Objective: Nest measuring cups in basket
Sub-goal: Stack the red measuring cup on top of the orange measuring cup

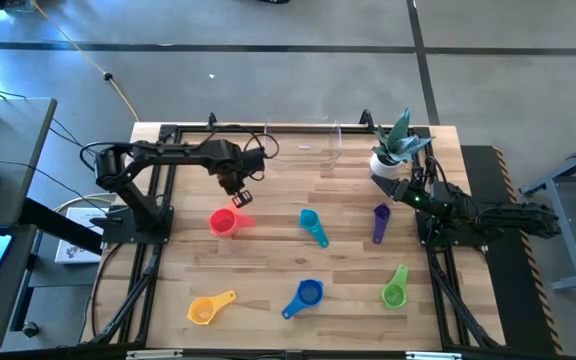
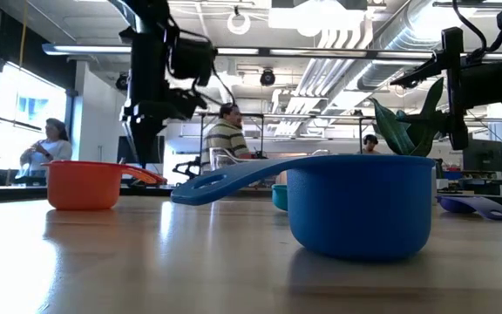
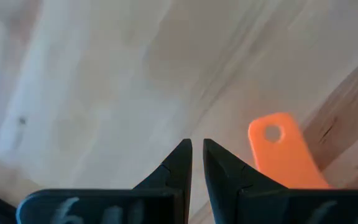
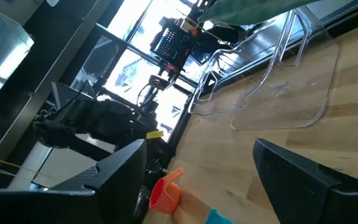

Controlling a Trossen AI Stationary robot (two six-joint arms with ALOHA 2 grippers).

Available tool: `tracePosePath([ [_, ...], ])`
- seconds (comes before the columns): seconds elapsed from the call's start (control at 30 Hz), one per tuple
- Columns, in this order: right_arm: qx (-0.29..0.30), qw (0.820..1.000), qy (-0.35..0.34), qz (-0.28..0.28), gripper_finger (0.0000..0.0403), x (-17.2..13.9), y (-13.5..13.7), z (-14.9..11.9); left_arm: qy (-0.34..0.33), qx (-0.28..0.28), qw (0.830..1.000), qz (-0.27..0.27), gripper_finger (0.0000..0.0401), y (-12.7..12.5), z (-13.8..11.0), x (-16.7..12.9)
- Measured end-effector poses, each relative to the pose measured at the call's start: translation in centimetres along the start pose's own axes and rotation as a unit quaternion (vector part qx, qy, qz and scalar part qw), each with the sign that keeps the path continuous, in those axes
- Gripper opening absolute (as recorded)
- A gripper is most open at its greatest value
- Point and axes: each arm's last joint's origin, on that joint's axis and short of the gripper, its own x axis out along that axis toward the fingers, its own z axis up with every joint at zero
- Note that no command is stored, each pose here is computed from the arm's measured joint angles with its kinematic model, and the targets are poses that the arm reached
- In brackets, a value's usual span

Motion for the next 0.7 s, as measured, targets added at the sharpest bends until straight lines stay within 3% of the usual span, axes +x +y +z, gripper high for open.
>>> tracePosePath([
  [0.4, 0.0, 1.0, 0.0, 0.0, 0.0288, 0.0, 0.0, 0.0, 0.027, -0.039, 0.997, -0.059, 0.003, 0.2, -0.6, 1.4],
  [0.7, 0.0, 1.0, 0.0, 0.0, 0.0288, 0.0, 0.0, 0.0, 0.035, -0.034, 0.998, -0.035, 0.003, -0.8, -1.4, 1.8],
])
